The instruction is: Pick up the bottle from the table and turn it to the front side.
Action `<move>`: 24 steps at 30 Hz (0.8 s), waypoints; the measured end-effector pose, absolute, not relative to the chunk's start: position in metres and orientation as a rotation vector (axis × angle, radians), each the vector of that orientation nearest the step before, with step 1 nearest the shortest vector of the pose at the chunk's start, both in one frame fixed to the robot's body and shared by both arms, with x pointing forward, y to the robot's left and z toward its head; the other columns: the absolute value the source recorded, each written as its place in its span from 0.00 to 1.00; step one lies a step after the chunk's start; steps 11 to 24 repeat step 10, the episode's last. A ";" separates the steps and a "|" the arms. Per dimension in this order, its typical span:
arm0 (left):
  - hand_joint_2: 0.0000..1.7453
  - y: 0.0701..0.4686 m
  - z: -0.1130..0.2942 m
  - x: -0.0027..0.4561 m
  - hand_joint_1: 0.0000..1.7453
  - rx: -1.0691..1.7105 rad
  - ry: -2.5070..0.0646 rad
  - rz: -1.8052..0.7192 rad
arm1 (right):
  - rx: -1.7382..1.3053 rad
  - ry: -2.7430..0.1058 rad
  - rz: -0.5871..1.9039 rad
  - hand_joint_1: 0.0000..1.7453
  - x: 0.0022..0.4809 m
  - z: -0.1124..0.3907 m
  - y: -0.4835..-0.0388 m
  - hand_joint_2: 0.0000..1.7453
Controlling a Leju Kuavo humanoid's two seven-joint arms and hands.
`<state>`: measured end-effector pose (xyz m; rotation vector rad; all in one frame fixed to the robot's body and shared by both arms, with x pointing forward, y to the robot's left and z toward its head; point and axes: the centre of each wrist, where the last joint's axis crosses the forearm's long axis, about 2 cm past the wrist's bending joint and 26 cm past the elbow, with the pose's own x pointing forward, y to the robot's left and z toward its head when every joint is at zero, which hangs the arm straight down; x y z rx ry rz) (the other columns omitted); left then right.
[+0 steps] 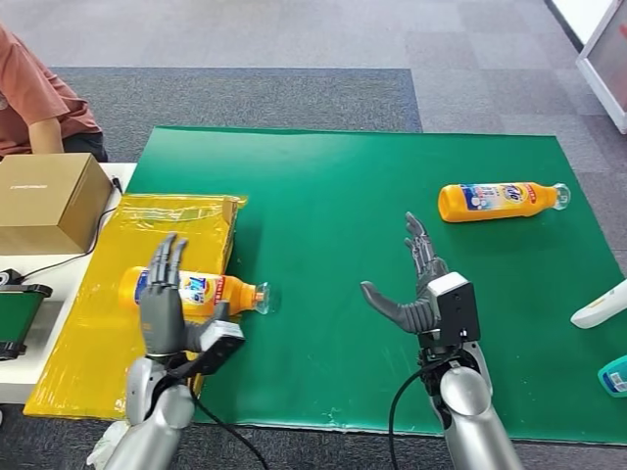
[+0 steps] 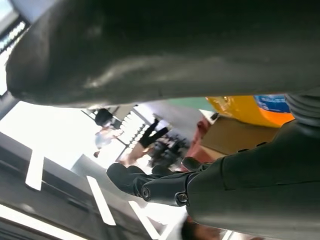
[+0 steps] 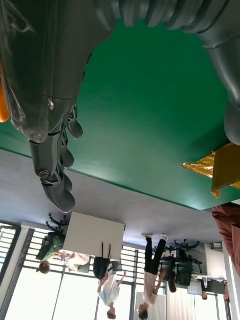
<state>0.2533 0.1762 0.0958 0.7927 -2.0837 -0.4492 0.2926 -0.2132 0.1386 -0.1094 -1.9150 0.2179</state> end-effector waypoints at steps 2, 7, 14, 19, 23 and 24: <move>0.00 0.181 0.105 0.249 0.00 0.723 -2.094 -0.249 | -0.116 -1.908 0.221 0.00 0.289 0.136 -0.216 1.00; 0.00 0.193 0.124 0.241 0.00 0.352 -2.091 0.055 | -0.099 -1.890 0.240 0.00 0.285 0.130 -0.221 1.00; 0.00 0.197 0.128 0.238 0.00 0.016 -2.053 0.084 | -0.015 -1.876 0.263 0.00 0.284 0.129 -0.223 1.00; 0.00 0.197 0.128 0.238 0.00 0.016 -2.053 0.084 | -0.015 -1.876 0.263 0.00 0.284 0.129 -0.223 1.00; 0.00 0.197 0.128 0.238 0.00 0.016 -2.053 0.084 | -0.015 -1.876 0.263 0.00 0.284 0.129 -0.223 1.00; 0.00 0.197 0.128 0.238 0.00 0.016 -2.053 0.084 | -0.015 -1.876 0.263 0.00 0.284 0.129 -0.223 1.00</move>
